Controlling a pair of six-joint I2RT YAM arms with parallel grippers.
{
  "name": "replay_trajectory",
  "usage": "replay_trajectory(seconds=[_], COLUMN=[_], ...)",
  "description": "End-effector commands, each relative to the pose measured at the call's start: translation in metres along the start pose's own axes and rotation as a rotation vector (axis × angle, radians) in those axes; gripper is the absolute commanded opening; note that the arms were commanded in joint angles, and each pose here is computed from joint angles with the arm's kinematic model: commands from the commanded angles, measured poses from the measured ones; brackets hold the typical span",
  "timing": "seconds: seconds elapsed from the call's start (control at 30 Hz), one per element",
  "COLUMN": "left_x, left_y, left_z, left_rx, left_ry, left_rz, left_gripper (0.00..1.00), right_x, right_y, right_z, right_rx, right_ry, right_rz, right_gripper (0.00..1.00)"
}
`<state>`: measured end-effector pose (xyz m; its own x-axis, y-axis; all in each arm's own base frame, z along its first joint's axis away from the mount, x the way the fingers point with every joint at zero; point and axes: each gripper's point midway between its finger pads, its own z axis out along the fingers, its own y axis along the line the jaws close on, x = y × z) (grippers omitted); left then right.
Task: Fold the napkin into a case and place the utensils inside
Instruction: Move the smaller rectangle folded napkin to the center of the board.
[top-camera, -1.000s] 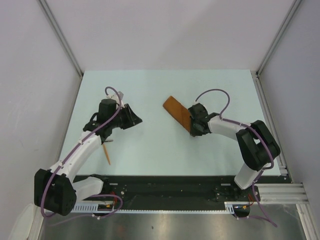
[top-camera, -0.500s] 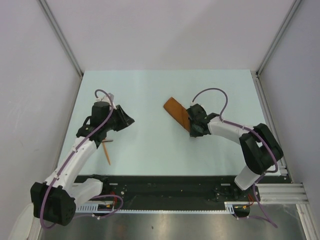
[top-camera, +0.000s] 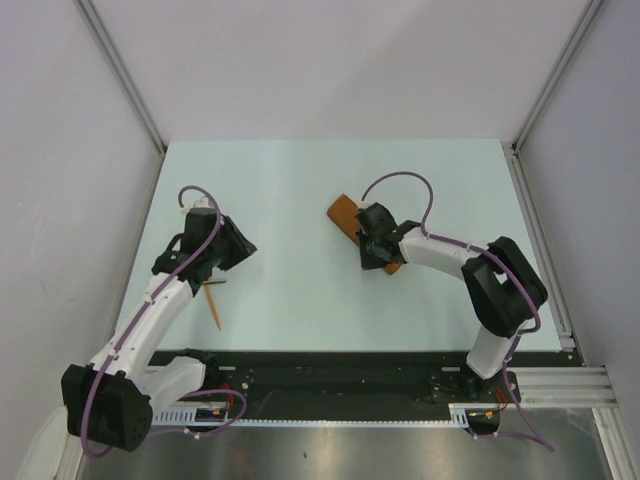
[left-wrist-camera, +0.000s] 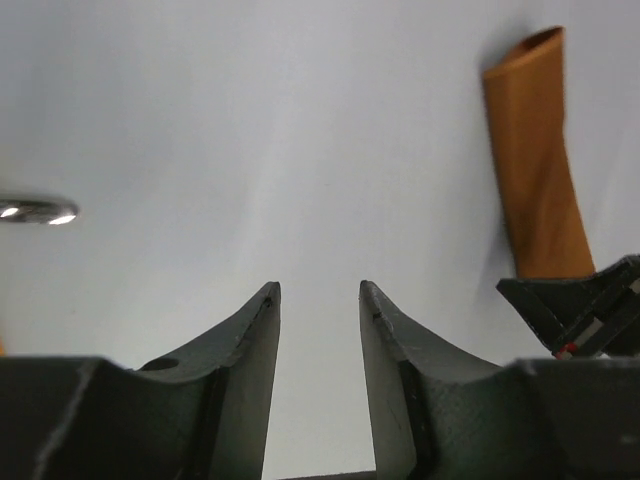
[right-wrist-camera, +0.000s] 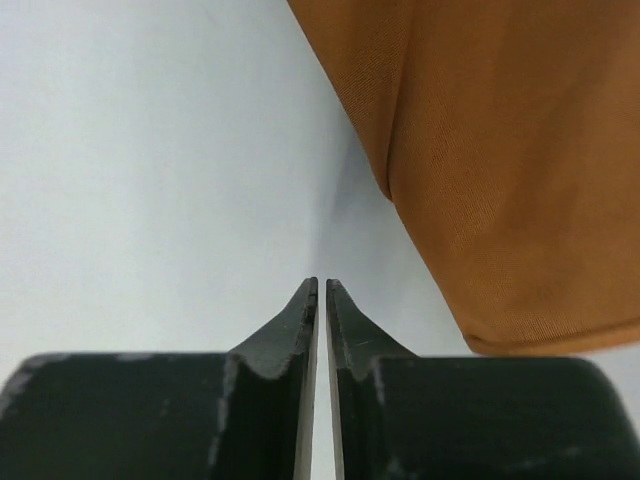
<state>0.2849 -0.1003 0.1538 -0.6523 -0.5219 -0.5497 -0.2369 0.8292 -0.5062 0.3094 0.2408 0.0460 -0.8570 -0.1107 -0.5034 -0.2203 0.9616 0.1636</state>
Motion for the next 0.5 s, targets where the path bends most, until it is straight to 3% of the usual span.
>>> replay_trajectory(seconds=[0.0,0.1,0.13,0.23,0.4,0.47], left_x=[-0.01,-0.01,-0.006,0.0,-0.019,-0.028], left_y=[0.044,0.068,0.073,0.092,0.142,0.148], left_z=[-0.01,-0.008,-0.006,0.001,0.006,0.01], left_rx=[-0.251,-0.351,-0.36,-0.386,-0.525,-0.54], left_ry=[-0.053,-0.016,0.005,0.061,0.014,0.015], left_rz=[-0.139,-0.211,-0.234,-0.322,-0.447,-0.371], left_gripper=[0.43,0.47,0.53,0.53,0.55,0.5], right_x=[-0.011,0.001,0.004,0.006,-0.016,-0.026], right_y=[0.001,-0.026,-0.033,-0.067,-0.1,-0.093], right_z=[0.02,0.031,0.033,0.037,0.04,0.038], right_rx=[-0.027,0.029,0.045,0.144,0.261,0.226], right_ry=[-0.01,0.018,0.023,0.025,-0.02,-0.034], right_rz=[0.008,0.037,0.046,0.085,0.099,0.071], right_gripper=[0.09,0.04,0.04,0.04,0.05,0.07])
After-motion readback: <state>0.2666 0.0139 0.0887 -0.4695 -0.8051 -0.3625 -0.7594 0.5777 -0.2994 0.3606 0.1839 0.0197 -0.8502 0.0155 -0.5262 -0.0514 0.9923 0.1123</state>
